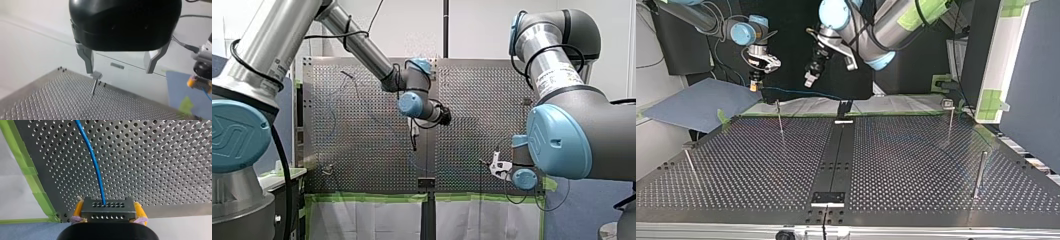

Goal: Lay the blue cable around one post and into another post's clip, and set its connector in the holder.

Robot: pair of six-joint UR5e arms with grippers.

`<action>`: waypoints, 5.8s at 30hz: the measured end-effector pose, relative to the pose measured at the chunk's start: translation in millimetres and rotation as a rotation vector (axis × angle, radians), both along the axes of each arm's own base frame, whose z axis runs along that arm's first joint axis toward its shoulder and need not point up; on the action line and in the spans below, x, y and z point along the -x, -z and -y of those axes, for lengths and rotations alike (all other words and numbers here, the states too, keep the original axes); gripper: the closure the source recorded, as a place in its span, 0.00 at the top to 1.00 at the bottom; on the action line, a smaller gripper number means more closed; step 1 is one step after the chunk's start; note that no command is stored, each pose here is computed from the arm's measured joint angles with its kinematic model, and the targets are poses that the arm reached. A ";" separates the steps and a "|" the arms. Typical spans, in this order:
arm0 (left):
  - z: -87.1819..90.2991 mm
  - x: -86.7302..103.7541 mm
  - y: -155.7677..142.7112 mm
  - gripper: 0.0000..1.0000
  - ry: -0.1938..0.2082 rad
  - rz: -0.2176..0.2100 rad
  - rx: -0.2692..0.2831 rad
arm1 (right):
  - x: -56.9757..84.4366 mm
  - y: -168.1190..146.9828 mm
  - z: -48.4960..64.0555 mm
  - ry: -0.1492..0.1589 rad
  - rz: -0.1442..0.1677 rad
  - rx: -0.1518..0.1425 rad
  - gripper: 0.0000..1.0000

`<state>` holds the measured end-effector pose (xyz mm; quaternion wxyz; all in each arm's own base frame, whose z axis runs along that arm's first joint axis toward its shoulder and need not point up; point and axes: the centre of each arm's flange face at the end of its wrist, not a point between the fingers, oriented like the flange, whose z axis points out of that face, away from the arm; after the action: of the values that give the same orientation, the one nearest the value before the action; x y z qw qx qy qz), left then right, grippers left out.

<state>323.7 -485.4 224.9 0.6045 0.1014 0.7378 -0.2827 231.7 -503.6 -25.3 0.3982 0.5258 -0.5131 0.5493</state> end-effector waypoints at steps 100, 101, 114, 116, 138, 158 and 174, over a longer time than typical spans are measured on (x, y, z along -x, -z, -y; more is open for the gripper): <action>-33.4 -52.2 310.9 0.99 -0.161 -0.018 -0.300 | -1.0 -0.9 0.9 -0.003 -0.022 -0.020 0.00; -32.1 -53.4 306.2 0.99 -0.163 -0.013 -0.296 | -1.0 -0.9 0.9 -0.003 -0.022 -0.020 0.00; -22.1 -68.1 270.5 0.99 -0.170 0.039 -0.246 | -0.8 -0.1 -0.1 -0.003 -0.030 -0.027 0.00; -19.9 -69.2 269.4 0.99 -0.163 0.050 -0.231 | -0.7 0.1 -0.3 -0.003 -0.031 -0.029 0.00; -7.8 -89.1 266.6 0.99 -0.163 0.059 -0.193 | -2.2 -0.2 -1.3 -0.006 -0.033 -0.032 0.00; 1.6 -110.4 270.6 0.99 -0.175 0.053 -0.171 | -2.1 -0.3 -1.3 -0.006 -0.034 -0.033 0.00; 11.6 -141.2 279.0 0.99 -0.189 0.030 -0.189 | -2.1 -0.4 -1.2 -0.007 -0.038 -0.031 0.00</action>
<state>464.9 -497.0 -54.1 0.6273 0.0920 0.7582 -0.1521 233.8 -502.4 -24.9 0.3978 0.5439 -0.5123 0.5325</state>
